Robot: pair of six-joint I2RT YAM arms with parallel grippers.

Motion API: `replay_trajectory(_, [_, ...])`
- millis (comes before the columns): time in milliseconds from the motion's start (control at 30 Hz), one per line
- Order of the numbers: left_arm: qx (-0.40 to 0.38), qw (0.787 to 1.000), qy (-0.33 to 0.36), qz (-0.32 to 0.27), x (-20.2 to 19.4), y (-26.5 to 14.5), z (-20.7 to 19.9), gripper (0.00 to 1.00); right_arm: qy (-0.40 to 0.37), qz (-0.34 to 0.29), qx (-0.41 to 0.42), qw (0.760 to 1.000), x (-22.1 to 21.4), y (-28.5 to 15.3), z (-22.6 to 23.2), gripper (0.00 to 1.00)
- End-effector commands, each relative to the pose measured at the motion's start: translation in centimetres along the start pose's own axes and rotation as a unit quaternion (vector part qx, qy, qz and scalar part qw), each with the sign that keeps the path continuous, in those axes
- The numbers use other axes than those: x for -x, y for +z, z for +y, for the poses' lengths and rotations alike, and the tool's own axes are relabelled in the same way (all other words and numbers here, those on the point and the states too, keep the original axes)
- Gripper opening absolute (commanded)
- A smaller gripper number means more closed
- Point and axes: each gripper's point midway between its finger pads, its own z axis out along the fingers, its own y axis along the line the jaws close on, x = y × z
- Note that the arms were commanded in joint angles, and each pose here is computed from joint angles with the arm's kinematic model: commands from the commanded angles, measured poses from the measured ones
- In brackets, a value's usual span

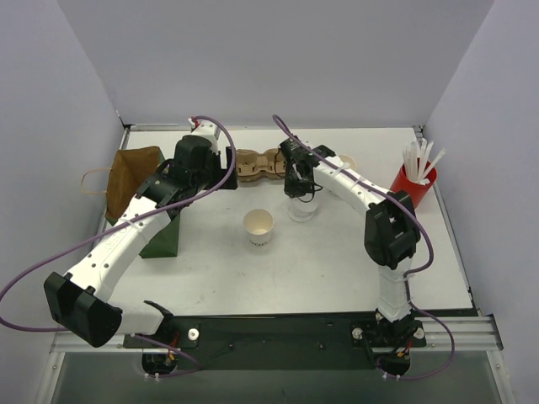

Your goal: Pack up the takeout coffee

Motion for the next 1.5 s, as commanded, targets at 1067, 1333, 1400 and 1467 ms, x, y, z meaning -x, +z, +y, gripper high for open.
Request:
replay_trajectory(1067, [-0.017, 1.000, -0.016, -0.018, 0.7, -0.2, -0.2, 0.93, -0.038, 0.016, -0.054, 0.998, -1.2, 0.4, -1.8, 0.25])
replay_trajectory(1333, [-0.016, 1.000, -0.015, -0.016, 0.6, 0.0, -0.1, 0.93, -0.029, 0.011, -0.043, 0.999, -1.0, -0.3, -1.7, 0.17])
replay_trajectory(1400, [-0.017, 1.000, -0.015, -0.014, 0.5, 0.1, -0.1, 0.93, -0.027, 0.008, -0.039, 0.999, -0.9, -0.5, -1.7, 0.17])
replay_trajectory(1467, [-0.018, 1.000, -0.015, -0.013, 0.5, 0.1, -0.1, 0.93, -0.028, 0.011, -0.036, 0.999, -1.1, -0.5, -1.7, 0.17])
